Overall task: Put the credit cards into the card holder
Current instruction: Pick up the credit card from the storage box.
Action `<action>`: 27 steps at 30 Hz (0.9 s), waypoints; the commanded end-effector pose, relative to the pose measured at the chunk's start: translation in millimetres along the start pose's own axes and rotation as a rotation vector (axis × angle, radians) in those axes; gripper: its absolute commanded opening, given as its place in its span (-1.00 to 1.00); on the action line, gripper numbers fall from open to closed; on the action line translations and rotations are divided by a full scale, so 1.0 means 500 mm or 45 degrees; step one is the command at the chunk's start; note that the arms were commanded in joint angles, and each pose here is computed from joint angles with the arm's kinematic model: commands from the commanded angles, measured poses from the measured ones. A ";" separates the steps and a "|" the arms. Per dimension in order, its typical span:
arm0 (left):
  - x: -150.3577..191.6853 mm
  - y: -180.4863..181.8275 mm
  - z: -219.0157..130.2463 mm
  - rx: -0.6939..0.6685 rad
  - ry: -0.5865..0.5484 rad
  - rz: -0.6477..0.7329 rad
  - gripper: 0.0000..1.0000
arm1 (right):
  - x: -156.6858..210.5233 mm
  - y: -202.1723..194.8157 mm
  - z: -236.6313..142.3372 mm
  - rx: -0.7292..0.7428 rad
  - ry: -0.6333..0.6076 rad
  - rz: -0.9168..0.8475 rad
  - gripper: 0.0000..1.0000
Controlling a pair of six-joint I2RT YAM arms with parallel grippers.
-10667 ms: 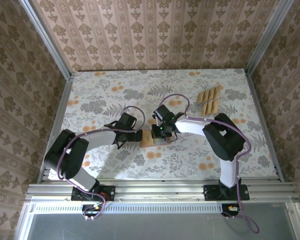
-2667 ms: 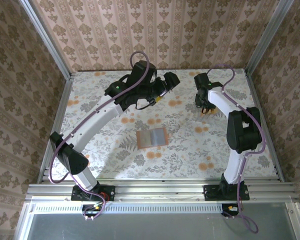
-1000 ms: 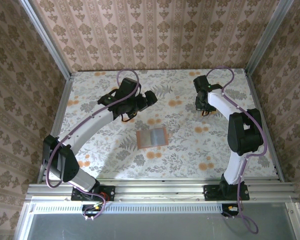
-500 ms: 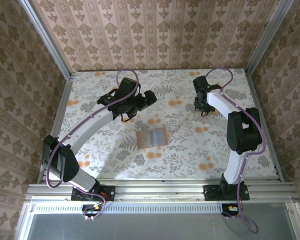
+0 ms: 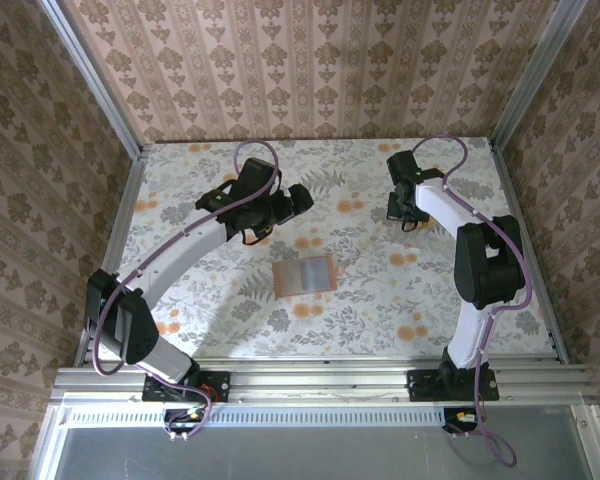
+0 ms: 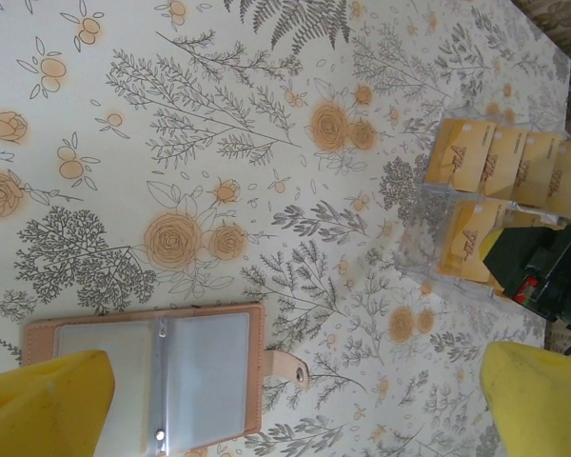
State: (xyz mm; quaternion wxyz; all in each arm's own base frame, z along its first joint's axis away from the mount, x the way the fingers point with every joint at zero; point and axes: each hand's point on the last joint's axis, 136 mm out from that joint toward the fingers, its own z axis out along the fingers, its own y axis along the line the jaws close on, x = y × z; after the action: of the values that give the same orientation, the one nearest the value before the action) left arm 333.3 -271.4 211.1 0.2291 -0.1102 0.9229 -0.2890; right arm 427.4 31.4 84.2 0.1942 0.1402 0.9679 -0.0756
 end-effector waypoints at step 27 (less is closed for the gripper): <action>0.070 0.227 0.042 -0.269 0.013 0.467 1.00 | 0.087 0.261 -0.254 -1.195 -0.059 -0.010 -1.00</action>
State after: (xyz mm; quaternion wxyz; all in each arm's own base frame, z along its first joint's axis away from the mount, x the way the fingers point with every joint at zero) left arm 304.5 -208.4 113.2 0.2363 0.0205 0.9591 -0.1544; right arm 389.6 148.3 157.0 0.2585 0.0677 0.9275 0.2614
